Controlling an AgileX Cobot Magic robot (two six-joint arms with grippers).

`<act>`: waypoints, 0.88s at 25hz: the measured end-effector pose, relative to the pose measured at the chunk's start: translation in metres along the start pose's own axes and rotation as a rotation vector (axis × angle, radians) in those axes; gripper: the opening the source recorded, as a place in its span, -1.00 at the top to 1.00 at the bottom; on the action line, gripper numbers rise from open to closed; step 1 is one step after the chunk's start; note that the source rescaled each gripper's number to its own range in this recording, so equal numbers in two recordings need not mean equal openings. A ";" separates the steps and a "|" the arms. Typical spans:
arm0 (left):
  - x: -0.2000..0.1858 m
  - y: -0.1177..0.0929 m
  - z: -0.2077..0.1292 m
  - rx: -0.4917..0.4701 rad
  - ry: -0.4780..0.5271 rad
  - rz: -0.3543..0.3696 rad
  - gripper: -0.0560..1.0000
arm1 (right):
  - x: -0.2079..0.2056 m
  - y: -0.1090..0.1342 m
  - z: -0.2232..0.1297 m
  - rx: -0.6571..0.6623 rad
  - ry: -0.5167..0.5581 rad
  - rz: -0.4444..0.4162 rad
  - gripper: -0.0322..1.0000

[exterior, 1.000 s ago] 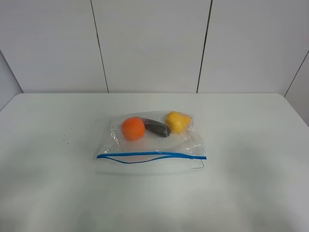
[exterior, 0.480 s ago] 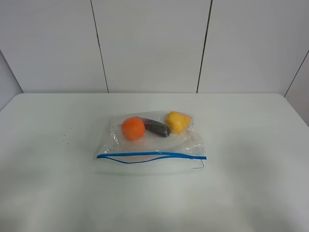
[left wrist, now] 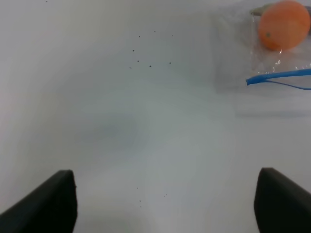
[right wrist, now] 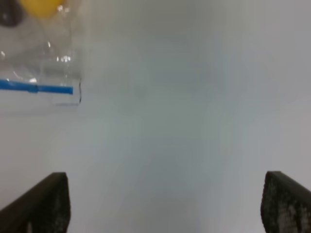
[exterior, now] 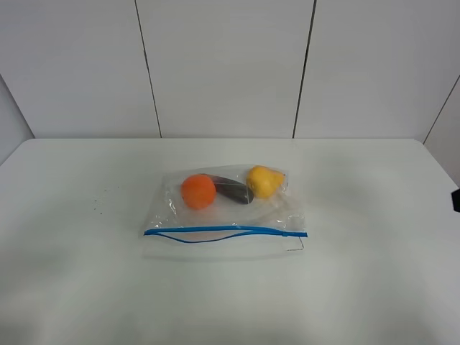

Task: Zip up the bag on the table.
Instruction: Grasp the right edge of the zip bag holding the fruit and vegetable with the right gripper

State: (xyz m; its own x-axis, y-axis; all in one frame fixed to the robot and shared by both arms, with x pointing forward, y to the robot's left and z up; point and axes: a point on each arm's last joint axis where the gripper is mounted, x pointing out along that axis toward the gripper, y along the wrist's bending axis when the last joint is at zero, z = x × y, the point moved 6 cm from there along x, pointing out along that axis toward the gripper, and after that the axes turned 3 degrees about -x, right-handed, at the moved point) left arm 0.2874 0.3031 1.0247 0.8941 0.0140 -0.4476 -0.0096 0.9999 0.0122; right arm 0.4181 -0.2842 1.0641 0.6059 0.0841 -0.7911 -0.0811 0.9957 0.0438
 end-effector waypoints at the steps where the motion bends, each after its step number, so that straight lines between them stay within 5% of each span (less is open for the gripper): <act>1: 0.000 0.000 0.000 0.000 0.000 0.000 -0.99 | 0.011 0.000 0.005 0.003 0.043 0.007 -0.87; 8: 0.000 0.000 0.000 0.000 0.000 0.000 -0.99 | 0.099 -0.002 0.029 0.015 0.227 0.046 -0.87; 22: 0.000 0.000 0.000 0.000 0.000 0.000 -0.99 | 0.230 0.018 0.016 0.052 0.328 0.244 -0.56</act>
State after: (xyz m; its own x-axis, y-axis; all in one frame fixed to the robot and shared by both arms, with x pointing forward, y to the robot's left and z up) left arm 0.2874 0.3031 1.0247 0.8941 0.0140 -0.4476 -0.0096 0.9999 0.0122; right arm 0.5688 -0.2465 0.8922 0.2892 0.3097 -0.9058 -0.1454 0.9495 0.2782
